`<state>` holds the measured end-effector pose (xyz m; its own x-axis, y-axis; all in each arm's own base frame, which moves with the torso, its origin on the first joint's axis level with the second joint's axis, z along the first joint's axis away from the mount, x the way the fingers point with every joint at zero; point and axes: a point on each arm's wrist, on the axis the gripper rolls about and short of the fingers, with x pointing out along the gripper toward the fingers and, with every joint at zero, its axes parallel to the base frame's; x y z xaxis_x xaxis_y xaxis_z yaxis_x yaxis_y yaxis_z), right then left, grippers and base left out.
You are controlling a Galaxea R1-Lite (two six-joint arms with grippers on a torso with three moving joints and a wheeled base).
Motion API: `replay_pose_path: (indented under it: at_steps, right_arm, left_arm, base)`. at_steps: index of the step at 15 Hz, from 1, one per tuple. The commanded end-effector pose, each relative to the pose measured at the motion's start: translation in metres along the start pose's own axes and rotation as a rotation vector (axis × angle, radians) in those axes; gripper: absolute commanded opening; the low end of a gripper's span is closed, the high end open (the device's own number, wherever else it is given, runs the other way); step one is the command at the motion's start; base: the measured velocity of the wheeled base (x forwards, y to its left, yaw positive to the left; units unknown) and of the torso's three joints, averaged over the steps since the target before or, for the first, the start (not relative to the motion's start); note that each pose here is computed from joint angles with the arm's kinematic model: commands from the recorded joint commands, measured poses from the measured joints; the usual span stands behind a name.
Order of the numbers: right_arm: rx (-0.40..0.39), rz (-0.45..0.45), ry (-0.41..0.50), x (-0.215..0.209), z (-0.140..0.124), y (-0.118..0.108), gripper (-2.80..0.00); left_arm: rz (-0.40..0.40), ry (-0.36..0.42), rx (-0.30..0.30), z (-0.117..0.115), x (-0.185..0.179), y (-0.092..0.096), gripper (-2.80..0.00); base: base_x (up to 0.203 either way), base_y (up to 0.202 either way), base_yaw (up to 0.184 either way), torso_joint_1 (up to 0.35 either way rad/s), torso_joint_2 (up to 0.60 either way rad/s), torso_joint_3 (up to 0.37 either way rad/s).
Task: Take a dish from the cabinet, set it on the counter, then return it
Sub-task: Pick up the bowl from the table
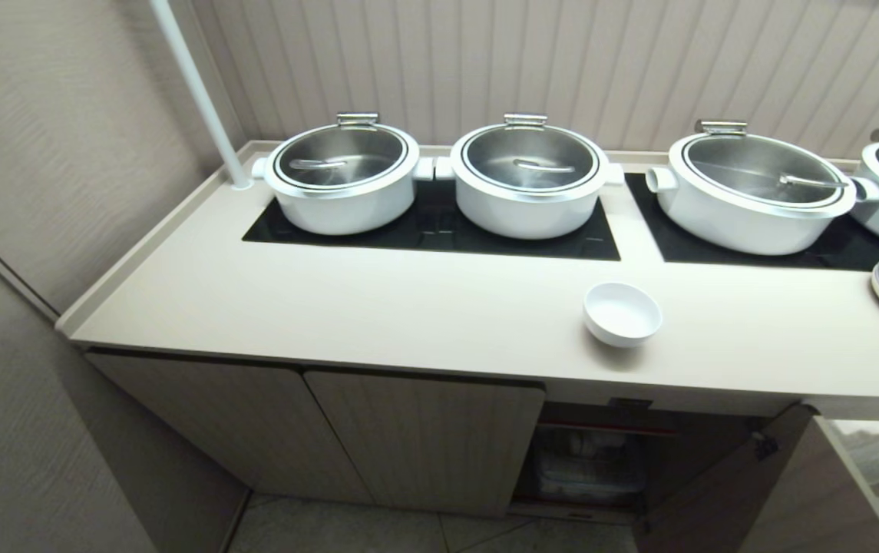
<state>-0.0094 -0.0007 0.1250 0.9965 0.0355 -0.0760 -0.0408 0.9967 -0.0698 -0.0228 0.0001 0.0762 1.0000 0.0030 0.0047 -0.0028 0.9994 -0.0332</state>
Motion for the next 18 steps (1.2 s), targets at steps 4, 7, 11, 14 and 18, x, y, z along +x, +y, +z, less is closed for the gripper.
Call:
replay_pose_path:
  at_steps: [4, 7, 11, 14, 18]
  right_arm:
    - [-0.021, -0.039, 0.258, 0.08, 0.079, -0.003, -2.8]
    - [-0.027, -0.05, 0.299, 0.143, 0.122, -0.003, -2.8]
    - [-0.026, -0.036, 0.329, 0.198, 0.142, 0.0, -2.8]
    - [-0.027, -0.028, 0.349, 0.226, 0.146, 0.002, -2.8]
    - [-0.032, -0.02, 0.406, 0.268, 0.138, 0.006, -2.8]
  left_arm:
    - [0.0, -0.001, -0.001, 0.0, 0.0, 0.0, -2.8]
    - [0.0, -0.001, -0.001, 0.0, 0.0, 0.0, -2.8]
    - [0.001, 0.0, -0.001, 0.0, 0.0, 0.0, -2.8]
    - [0.0, -0.001, -0.001, 0.0, 0.0, 0.0, -2.8]
    - [0.0, -0.001, -0.001, 0.0, 0.0, 0.0, -2.8]
  base:
    - [0.0, 0.0, 0.0, 0.0, 0.0, 0.0]
    - [0.0, 0.0, 0.0, 0.0, 0.0, 0.0]
    - [0.0, 0.0, 0.0, 0.0, 0.0, 0.0]
    - [0.0, 0.0, 0.0, 0.0, 0.0, 0.0]
    - [0.0, 0.0, 0.0, 0.0, 0.0, 0.0]
